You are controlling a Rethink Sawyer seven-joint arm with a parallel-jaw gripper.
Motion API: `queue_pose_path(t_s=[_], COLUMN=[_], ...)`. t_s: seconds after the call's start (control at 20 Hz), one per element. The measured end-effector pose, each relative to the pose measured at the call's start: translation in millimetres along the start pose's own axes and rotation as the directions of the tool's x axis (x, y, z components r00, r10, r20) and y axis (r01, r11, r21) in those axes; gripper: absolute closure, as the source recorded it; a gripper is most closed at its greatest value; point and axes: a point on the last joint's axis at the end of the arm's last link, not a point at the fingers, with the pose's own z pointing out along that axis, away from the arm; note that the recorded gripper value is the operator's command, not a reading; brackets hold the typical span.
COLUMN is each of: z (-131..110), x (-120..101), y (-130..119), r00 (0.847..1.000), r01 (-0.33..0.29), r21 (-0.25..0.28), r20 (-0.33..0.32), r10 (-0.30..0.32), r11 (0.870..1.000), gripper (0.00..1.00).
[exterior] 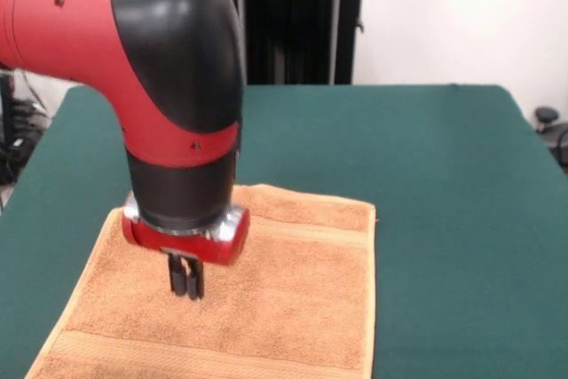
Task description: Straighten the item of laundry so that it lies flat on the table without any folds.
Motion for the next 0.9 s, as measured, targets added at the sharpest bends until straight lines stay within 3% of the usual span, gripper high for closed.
queue_pose_path(t_s=[0.25,0.4,0.6,0.9], z=[-15,-24,-32,-28], x=[23,39,58,75], y=[-34,-72,-123,-165], r00=[0.999,0.996,0.990,0.983], r01=[-0.044,-0.086,-0.136,-0.153], r21=[-0.001,0.005,0.022,0.050], r20=[-0.016,-0.008,0.039,0.109], r10=[0.044,0.086,0.135,0.147], r11=[0.999,0.996,0.990,0.987], gripper=[1.00,1.00,1.00,1.00])
